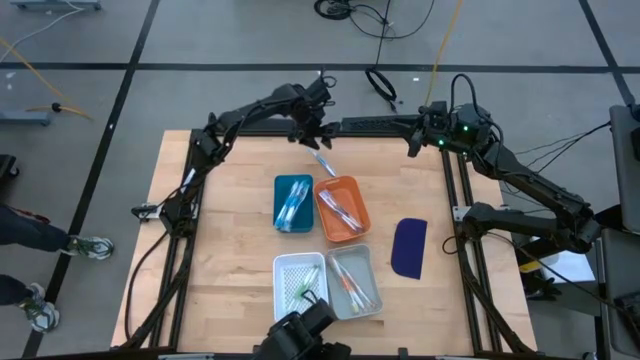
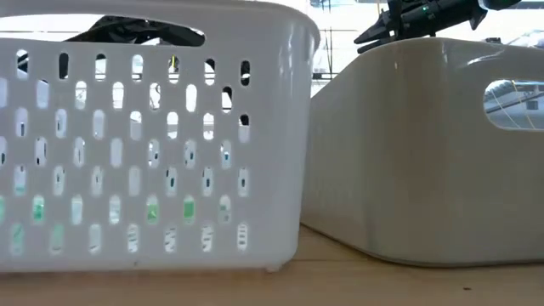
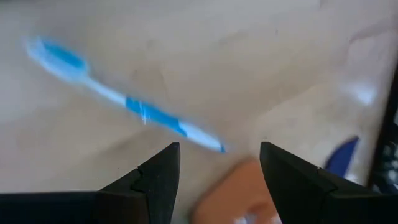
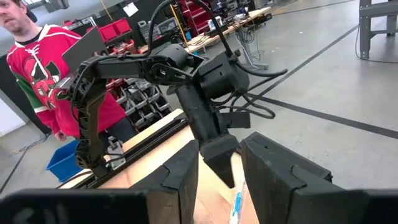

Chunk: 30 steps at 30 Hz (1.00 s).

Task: Pick & Place Toothbrushes
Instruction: Adjust the blue toothbrush on the blue bin

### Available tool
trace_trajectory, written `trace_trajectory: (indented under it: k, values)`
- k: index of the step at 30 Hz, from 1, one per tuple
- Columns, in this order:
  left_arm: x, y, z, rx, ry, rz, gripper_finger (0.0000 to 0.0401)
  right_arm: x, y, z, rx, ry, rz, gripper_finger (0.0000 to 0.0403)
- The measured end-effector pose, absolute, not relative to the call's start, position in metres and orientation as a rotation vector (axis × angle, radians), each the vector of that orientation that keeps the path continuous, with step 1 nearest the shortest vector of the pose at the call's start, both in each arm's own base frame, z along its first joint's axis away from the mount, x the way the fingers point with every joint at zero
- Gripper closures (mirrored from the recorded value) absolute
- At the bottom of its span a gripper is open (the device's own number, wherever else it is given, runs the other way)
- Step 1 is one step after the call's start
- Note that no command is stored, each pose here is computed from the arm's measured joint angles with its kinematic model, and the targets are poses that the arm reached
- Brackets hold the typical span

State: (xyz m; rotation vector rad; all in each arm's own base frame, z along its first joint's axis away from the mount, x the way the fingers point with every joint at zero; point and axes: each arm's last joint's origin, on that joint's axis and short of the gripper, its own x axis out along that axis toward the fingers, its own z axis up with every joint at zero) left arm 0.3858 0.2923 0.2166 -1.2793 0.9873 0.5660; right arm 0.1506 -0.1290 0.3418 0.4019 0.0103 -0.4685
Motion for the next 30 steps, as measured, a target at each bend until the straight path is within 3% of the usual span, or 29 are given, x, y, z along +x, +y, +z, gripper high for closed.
trace_trajectory:
  k: [11,20,30]
  values:
    - [0.367,0.284,0.251,-1.269,1.007,0.463,0.0178,0.151,-0.129,0.343,0.396,0.003,-0.468,0.0287]
    - [0.312,0.305,0.272,-0.812,1.162,0.321,0.0178,0.151,-0.129,0.345,0.381,-0.02,-0.464,0.0287]
    - [0.258,0.353,0.265,-0.573,1.168,0.215,0.0178,0.151,-0.13,0.347,0.371,-0.037,-0.463,0.0287]
